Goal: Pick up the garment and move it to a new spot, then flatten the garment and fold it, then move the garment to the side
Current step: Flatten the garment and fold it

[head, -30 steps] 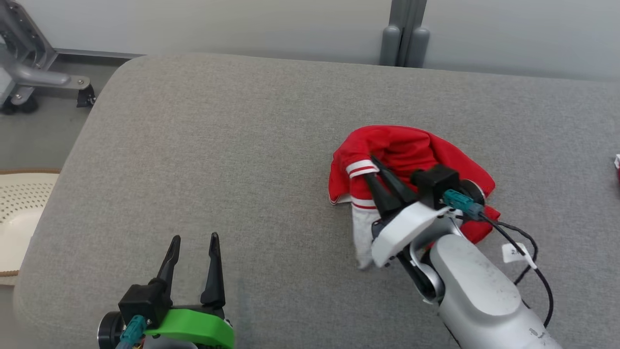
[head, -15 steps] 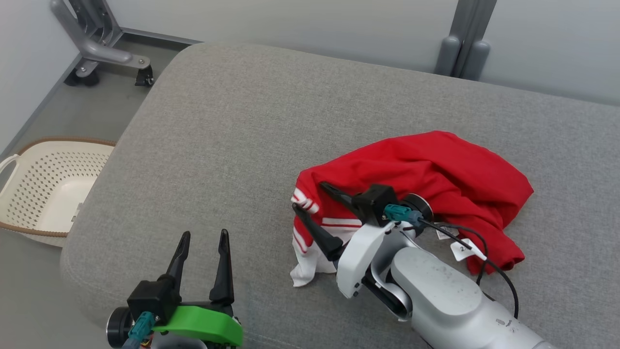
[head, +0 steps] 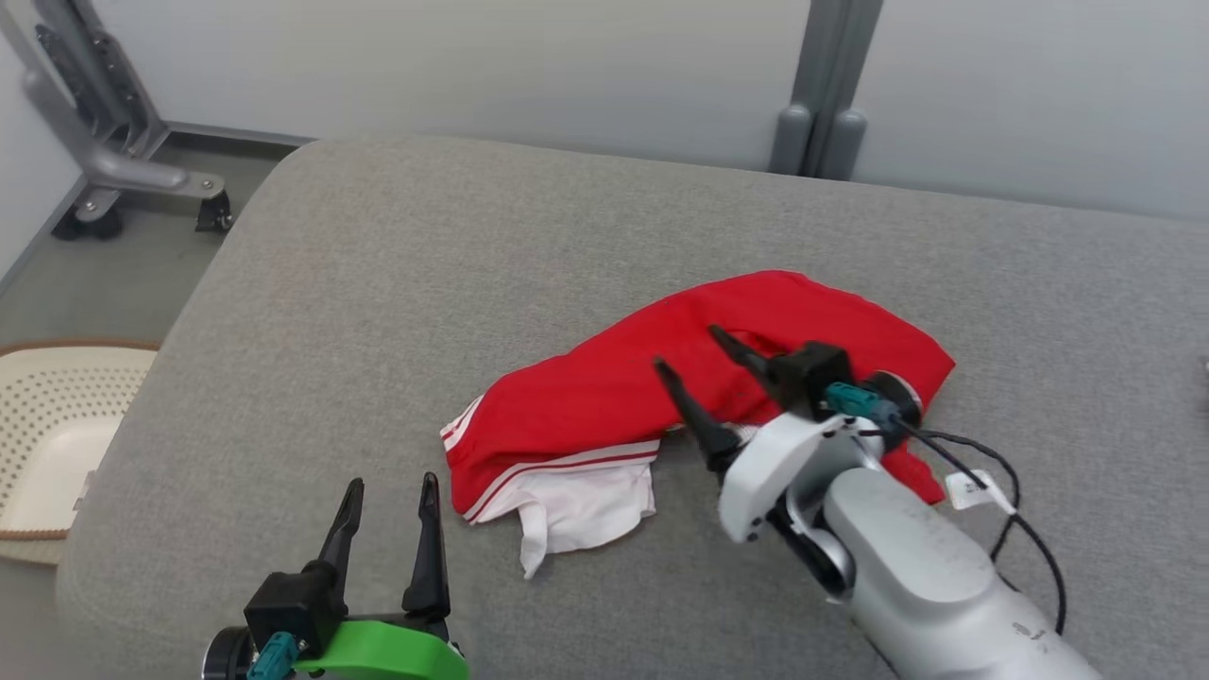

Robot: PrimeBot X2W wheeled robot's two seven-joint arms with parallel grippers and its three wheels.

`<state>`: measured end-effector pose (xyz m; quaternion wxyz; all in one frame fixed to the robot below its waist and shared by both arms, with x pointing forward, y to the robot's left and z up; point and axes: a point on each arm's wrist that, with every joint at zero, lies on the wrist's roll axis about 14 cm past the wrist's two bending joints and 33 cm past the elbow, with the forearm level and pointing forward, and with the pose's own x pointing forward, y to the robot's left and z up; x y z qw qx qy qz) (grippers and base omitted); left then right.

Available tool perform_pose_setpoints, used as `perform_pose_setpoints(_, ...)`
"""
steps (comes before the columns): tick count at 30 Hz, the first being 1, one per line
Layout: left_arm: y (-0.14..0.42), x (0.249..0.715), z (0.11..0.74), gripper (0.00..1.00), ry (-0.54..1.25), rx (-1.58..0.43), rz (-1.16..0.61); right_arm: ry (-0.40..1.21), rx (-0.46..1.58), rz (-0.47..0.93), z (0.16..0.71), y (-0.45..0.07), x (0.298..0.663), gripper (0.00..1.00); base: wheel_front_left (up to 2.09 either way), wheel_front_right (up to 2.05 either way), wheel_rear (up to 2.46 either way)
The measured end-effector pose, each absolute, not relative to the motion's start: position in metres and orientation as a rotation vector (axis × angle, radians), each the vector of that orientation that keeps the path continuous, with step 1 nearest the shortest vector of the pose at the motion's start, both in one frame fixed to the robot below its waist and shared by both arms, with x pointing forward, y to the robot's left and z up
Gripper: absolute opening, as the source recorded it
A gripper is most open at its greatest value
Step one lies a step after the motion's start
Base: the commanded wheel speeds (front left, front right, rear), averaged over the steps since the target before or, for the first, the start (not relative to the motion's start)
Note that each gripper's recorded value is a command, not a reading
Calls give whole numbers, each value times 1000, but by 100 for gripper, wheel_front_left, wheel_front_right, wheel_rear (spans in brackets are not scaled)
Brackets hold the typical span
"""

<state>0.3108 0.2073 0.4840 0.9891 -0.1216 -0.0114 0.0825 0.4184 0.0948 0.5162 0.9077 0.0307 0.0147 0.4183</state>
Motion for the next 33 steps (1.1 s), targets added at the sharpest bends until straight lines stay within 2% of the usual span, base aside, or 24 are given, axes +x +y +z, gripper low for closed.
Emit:
perform_pose_setpoints(4,190,317,486,100,-24,-249,107,41,8,633,502,10,447,100,0,0,0)
perform_pose_setpoints(7,182,321,487,100,-24,-251,79,72,-17,478,486,-51,455,100,0,0,0)
perform_pose_setpoints(10,176,326,485,100,-14,-251,62,106,-35,389,476,-84,459,100,0,0,0)
perform_pose_setpoints(15,171,334,479,100,7,-249,42,196,-28,357,453,-90,464,100,0,0,0)
perform_pose_setpoints(23,183,338,473,100,26,-235,78,359,-36,403,419,-70,476,100,0,0,0)
perform_pose_setpoints(24,185,338,472,100,29,-233,86,371,-37,408,416,-68,477,97,0,0,0)
perform_pose_setpoints(25,188,338,471,100,32,-232,94,374,-27,409,415,-66,481,47,0,0,0)
perform_pose_setpoints(26,189,338,470,100,34,-231,100,376,-21,410,414,-65,483,40,0,0,0)
perform_pose_setpoints(27,191,337,470,100,37,-230,107,369,-16,415,415,-62,486,7,0,0,0)
perform_pose_setpoints(28,193,336,469,100,40,-229,114,358,-14,420,416,-59,488,0,0,0,0)
perform_pose_setpoints(33,198,337,469,100,36,-226,127,272,-41,456,431,-53,496,0,0,0,0)
